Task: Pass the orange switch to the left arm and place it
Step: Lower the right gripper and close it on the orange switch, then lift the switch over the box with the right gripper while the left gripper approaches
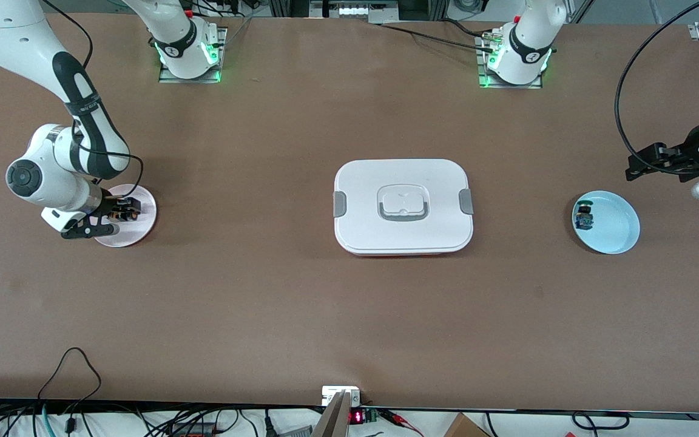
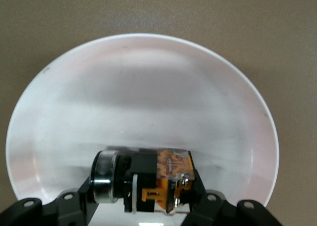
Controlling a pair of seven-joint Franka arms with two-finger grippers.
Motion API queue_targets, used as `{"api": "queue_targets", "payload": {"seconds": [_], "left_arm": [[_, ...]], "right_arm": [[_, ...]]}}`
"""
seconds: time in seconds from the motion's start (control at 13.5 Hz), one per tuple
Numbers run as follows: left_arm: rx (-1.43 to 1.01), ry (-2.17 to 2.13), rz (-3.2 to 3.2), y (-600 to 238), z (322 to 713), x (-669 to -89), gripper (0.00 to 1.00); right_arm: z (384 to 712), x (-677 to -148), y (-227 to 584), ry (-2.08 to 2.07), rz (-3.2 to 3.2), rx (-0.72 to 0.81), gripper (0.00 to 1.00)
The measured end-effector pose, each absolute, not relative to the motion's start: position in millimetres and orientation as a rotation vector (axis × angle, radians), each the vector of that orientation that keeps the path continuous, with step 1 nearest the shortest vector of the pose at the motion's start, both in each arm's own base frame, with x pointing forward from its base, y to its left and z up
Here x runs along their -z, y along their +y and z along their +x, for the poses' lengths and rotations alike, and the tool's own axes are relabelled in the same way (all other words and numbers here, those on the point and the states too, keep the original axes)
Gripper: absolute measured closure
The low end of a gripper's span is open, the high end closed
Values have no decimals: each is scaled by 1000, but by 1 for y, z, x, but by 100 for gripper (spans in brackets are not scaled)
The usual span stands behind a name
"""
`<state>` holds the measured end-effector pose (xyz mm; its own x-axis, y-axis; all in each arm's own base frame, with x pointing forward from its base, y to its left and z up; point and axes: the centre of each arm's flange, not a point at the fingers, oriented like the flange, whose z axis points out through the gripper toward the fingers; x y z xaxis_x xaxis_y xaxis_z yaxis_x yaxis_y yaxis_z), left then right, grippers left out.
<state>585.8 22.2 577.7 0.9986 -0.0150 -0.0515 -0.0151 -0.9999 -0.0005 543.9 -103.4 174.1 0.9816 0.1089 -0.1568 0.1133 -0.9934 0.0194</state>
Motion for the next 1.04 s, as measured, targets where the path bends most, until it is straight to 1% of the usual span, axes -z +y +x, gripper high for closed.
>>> {"api": "queue_targets", "payload": {"seconds": [0.15,0.22,0.52,0.74,1.04], "left_arm": [[-81,24,-3140,22,586,-578,0],[-81,24,-3140,22,586,-578,0],[-81,25,-3140,22,586,-578,0],[-81,25,-3140,22,586,-578,0],[-80,27,-3139,21,586,-578,0]], "right_arm": [[545,-179,-100,67,3165,323,28],[551,-187,-94,44,3190,341,28],[572,-236,-69,111,3208,276,28],[583,-291,-53,238,3225,316,28],[598,-381,-6,541,3217,259,28]]}}
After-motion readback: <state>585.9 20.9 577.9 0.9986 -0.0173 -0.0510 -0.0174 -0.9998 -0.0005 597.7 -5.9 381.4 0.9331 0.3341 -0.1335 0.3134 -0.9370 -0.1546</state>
